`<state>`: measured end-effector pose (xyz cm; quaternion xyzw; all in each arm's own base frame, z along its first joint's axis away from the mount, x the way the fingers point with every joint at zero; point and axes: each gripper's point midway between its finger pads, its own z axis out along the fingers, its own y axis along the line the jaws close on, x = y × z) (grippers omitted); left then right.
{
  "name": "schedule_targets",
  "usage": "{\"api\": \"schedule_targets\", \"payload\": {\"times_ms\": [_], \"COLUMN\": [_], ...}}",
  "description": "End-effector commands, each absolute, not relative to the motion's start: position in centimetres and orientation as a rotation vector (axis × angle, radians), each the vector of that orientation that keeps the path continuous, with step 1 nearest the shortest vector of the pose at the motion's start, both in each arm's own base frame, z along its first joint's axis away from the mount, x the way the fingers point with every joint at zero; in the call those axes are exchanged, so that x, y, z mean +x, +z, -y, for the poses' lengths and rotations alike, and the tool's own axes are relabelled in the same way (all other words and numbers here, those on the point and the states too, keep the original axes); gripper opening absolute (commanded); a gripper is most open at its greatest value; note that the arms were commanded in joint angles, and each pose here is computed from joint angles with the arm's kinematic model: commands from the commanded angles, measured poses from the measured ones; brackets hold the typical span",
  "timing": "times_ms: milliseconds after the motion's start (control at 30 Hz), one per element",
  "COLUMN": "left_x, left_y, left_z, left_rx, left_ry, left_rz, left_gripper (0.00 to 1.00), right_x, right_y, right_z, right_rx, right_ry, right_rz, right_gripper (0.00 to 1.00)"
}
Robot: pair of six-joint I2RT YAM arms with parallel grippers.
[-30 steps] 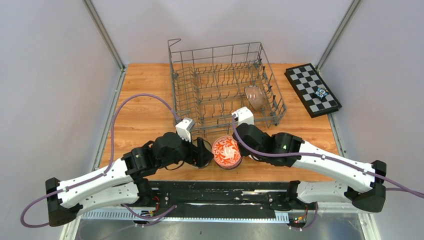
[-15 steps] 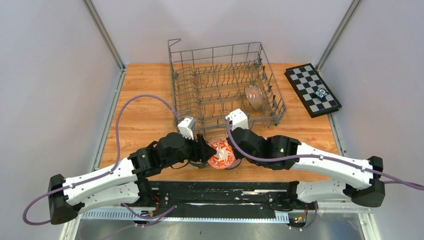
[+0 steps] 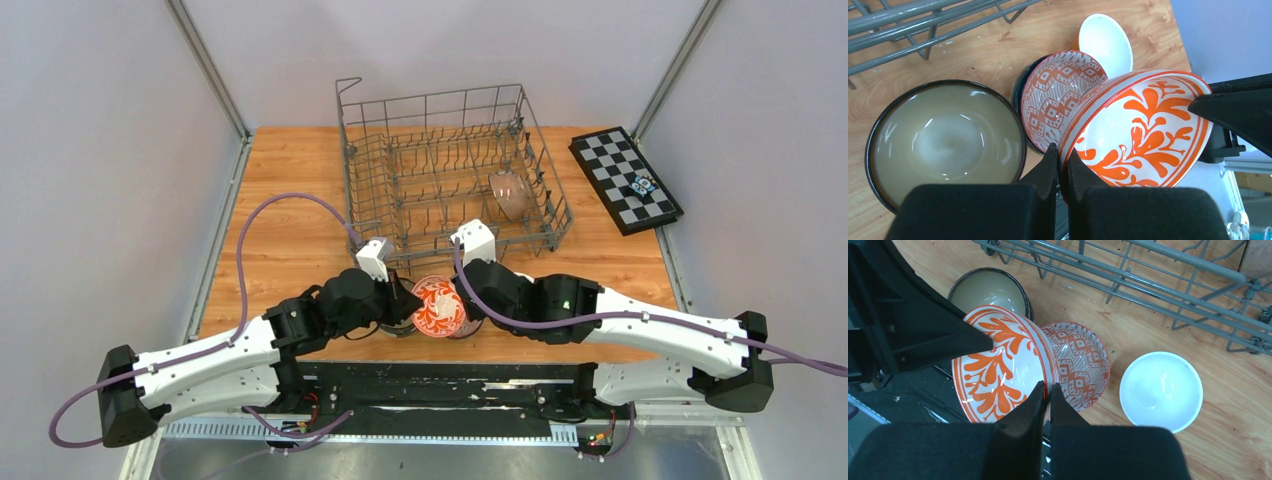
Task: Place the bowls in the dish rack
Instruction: Pick up the bowl from the center of the board.
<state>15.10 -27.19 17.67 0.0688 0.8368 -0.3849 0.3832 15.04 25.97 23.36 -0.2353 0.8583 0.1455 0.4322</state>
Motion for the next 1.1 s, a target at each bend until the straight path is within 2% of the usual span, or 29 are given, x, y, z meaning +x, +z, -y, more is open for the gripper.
{"api": "schedule_targets", "payload": {"times_ms": [0, 200, 233, 400, 500, 667, 867, 1067], "left_x": [14.6, 14.7, 14.9, 15.0, 15.1, 15.3, 15.7, 15.7], "left_y": [18.0, 18.6, 18.8, 19.9, 20.4, 21.9, 23.5, 25.0], "left_z": [27.8, 27.7, 27.6, 27.7, 28.0, 28.4, 28.3, 28.1], "left_rx": [0.209, 0.198, 0.193, 0.228, 0.243, 0.265, 0.277, 0.272], "left_ry": [-1.024, -1.034, -1.03, -1.073, -1.135, -1.262, -1.384, -1.494], "left_rz": [-2.114, -2.088, -2.081, -2.037, -2.016, -1.93, -1.827, -1.729], "left_gripper": [0.0, 0.0, 0.0, 0.0, 0.0, 0.0, 0.0, 0.0], "right_x": [15.2, 14.7, 14.5, 13.6, 13.2, 12.7, 12.0, 11.5], "right_y": [25.9, 25.7, 25.8, 26.7, 27.5, 28.1, 28.3, 28.6], "right_z": [-26.5, -26.5, -26.5, -26.7, -26.2, -25.3, -25.4, -26.4], "right_rx": [-0.537, -0.56, -0.564, -0.569, -0.55, -0.515, -0.484, -0.449], "right_ry": [0.423, 0.449, 0.466, 0.595, 0.646, 0.707, 0.795, 0.905], "right_rz": [-2.088, -2.094, -2.09, -2.05, -2.026, -2.01, -2.003, -1.992], "right_gripper": [0.03, 0.03, 0.06, 0.38, 0.51, 0.79, 0.95, 0.98]}}
